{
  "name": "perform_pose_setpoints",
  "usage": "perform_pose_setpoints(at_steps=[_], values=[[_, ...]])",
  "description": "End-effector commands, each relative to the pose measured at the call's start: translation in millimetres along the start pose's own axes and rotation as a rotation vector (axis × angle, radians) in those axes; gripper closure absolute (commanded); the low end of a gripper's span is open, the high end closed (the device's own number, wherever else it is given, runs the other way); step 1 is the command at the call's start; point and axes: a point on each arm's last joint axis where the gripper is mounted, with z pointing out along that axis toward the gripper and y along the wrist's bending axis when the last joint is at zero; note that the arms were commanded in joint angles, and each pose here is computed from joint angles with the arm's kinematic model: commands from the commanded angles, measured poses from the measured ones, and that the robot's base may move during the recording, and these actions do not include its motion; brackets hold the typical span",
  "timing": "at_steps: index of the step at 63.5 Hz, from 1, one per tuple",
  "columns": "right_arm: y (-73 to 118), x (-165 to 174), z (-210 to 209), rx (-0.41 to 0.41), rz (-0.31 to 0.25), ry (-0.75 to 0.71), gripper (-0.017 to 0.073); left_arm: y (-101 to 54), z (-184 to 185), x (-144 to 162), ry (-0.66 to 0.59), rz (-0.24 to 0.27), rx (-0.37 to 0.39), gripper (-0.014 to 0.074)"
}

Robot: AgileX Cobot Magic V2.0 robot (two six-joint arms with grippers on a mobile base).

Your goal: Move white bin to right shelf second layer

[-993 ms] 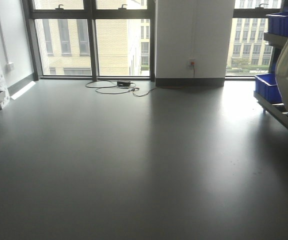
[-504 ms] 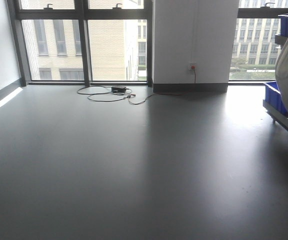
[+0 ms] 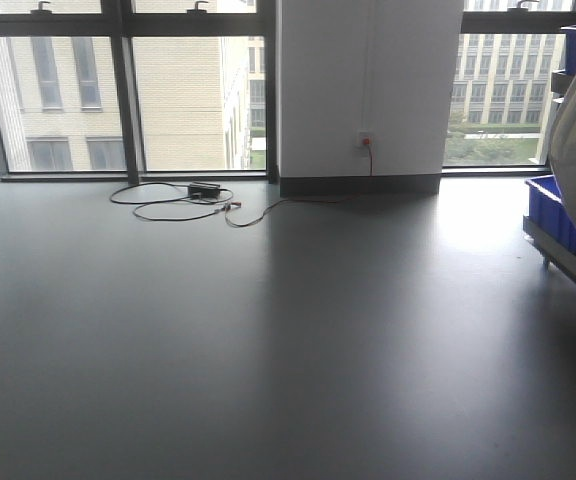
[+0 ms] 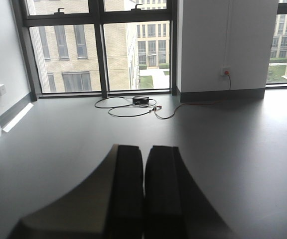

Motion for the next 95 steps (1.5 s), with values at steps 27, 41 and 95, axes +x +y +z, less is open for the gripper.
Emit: perform_pose_setpoints(at_steps=[27,41,95], values=[[1.2,-14.4,-6.7,-0.01,0.008,-0.114,0.0511,0.2,0.3,4.1,-0.06,-0.009,-0.004,0.0509],[1.2,-14.3,-6.7,-0.01,0.008,-0.113,0.0511,0.2,0.3,4.1,-0.06,-0.009,-0.004,0.0509],[1.2,-14.3,-6.7,-0.01,0.008,-0.113,0.0511,0.2,0.3,4.1,-0.06,-0.009,-0.004,0.0509]])
